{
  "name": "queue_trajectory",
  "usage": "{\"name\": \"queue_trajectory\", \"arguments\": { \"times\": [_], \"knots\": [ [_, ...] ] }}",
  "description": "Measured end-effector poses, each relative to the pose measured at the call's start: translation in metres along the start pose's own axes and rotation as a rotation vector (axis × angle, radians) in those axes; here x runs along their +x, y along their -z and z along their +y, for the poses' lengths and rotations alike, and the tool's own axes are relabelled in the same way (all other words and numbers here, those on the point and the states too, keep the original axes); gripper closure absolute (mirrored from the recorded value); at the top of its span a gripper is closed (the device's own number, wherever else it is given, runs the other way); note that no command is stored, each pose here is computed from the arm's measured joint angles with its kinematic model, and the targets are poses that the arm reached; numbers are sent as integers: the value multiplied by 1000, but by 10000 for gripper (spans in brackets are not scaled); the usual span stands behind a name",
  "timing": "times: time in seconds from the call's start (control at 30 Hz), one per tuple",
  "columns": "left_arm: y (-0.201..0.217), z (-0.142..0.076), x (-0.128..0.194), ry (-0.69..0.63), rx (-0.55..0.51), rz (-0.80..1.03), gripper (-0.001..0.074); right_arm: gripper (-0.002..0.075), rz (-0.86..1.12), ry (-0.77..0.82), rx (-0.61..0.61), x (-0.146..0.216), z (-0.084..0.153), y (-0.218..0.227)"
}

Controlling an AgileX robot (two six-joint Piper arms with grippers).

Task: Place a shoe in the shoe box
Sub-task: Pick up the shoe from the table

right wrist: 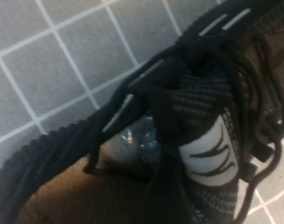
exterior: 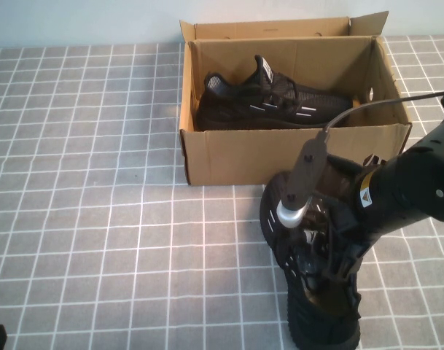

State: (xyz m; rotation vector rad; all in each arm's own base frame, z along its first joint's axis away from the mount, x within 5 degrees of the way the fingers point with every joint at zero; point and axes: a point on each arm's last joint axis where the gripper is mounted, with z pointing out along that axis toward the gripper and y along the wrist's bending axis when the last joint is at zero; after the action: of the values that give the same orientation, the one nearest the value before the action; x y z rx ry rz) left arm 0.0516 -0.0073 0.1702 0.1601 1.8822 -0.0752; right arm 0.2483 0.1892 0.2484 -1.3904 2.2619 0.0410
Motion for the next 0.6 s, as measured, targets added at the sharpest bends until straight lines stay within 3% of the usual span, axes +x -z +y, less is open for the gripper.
{"name": "queue_trajectory", "arguments": {
  "times": [0.4, 0.6],
  "knots": [
    [0, 0, 0, 0, 0, 0, 736, 210, -21, 1, 22, -2, -2, 0],
    [0, 0, 0, 0, 0, 0, 736, 210, -46, 96, 36, -4, -3, 0]
  ]
}}
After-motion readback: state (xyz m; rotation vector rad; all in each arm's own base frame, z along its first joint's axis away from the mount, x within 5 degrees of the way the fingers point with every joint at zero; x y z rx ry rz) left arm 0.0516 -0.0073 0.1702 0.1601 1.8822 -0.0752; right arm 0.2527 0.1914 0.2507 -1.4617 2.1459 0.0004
